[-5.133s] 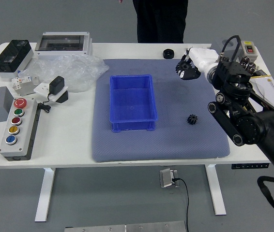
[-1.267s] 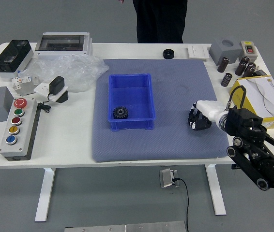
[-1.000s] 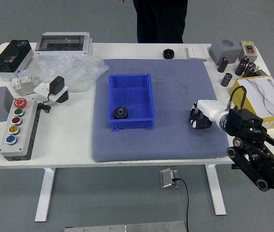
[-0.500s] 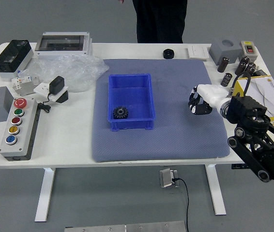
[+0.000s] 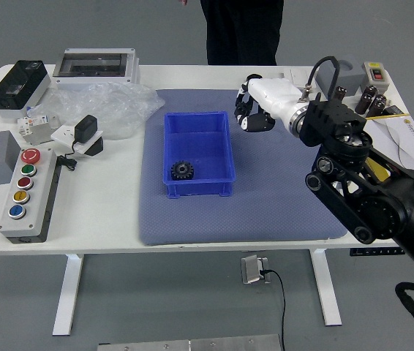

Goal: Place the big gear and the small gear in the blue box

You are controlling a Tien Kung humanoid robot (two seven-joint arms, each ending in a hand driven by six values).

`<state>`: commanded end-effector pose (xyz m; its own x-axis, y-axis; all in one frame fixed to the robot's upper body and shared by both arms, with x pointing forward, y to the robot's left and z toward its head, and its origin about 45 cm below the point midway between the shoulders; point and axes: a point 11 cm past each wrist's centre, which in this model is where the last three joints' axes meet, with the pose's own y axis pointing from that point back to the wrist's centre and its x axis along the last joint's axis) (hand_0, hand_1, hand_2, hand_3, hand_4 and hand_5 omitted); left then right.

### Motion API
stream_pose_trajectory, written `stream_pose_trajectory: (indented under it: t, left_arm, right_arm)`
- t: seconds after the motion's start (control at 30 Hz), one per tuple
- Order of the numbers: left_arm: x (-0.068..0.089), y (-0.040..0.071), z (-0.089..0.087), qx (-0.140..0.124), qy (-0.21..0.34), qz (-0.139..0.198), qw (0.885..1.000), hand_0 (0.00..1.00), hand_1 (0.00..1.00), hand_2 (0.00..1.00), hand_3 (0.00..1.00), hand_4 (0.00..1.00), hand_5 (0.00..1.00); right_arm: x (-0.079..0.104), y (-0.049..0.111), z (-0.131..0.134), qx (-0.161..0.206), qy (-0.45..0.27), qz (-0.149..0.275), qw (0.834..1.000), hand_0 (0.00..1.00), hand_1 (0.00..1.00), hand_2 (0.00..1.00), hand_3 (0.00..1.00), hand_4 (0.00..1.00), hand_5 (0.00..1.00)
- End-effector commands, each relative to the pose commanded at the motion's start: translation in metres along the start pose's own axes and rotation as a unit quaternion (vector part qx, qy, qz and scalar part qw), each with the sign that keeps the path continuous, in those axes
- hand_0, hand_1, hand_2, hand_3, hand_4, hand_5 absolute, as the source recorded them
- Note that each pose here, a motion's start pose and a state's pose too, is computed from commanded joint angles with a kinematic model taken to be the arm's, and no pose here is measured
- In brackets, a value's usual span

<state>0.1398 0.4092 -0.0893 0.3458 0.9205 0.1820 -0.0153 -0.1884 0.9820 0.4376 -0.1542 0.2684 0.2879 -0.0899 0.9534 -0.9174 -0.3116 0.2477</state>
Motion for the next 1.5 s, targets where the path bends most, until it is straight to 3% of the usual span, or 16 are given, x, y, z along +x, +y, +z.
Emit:
stream_pose_trajectory:
  t: [0.3,0.33,0.5,0.53,0.7,0.73,1.0,1.17,1.5]
  left_arm:
    - [0.000,0.000,0.002,-0.001,-0.005,0.000,1.000,0.886,0.878,0.871,0.869,0.840,0.679]
    - [0.000,0.000,0.002,-0.001,-0.005,0.000,1.000,0.886,0.879,0.871,0.869,0.839,0.678]
    - [0.000,0.000,0.002,0.000,-0.007,0.000,1.000,0.886,0.879,0.871,0.869,0.839,0.678]
    - [0.000,0.000,0.002,0.000,-0.007,0.000,1.000,0.886,0.879,0.871,0.869,0.840,0.680]
    - [0.000,0.000,0.002,0.000,-0.008,0.000,1.000,0.886,0.879,0.871,0.869,0.840,0.680]
    - [0.000,0.000,0.002,0.000,-0.008,0.001,1.000,0.886,0.879,0.871,0.870,0.840,0.679]
    - [-0.001,0.000,0.002,0.000,-0.007,0.000,1.000,0.886,0.879,0.871,0.870,0.839,0.679]
    - [-0.001,0.000,0.002,-0.001,-0.004,0.000,1.000,0.886,0.880,0.871,0.870,0.839,0.678]
    - [0.000,0.000,0.001,-0.002,0.004,0.001,1.000,0.886,0.880,0.871,0.870,0.838,0.679]
  right_arm:
    - [-0.027,-0.011,-0.029,0.022,-0.022,-0.029,0.999,0.561,0.438,0.469,0.566,0.404,0.132]
    - [-0.028,-0.012,-0.030,0.023,-0.025,-0.032,0.999,0.615,0.552,0.603,0.650,0.510,0.210]
    - [-0.034,-0.014,-0.033,0.028,-0.033,-0.047,0.998,0.615,0.552,0.603,0.650,0.510,0.210]
    - [-0.034,-0.014,-0.033,0.028,-0.034,-0.048,0.998,0.734,0.722,0.847,0.878,0.729,0.336]
    - [-0.034,-0.015,-0.033,0.030,-0.036,-0.052,0.998,0.734,0.722,0.847,0.878,0.729,0.336]
    - [-0.034,-0.015,-0.033,0.030,-0.036,-0.052,0.998,0.759,0.743,0.877,0.894,0.784,0.383]
    - [-0.027,-0.013,-0.031,0.031,-0.040,-0.044,0.998,0.760,0.741,0.865,0.881,0.786,0.386]
    - [-0.008,-0.006,-0.011,0.016,-0.047,-0.014,0.999,0.741,0.717,0.824,0.852,0.779,0.381]
    - [0.019,0.030,0.084,-0.065,-0.097,0.044,0.992,0.732,0.705,0.805,0.846,0.720,0.336]
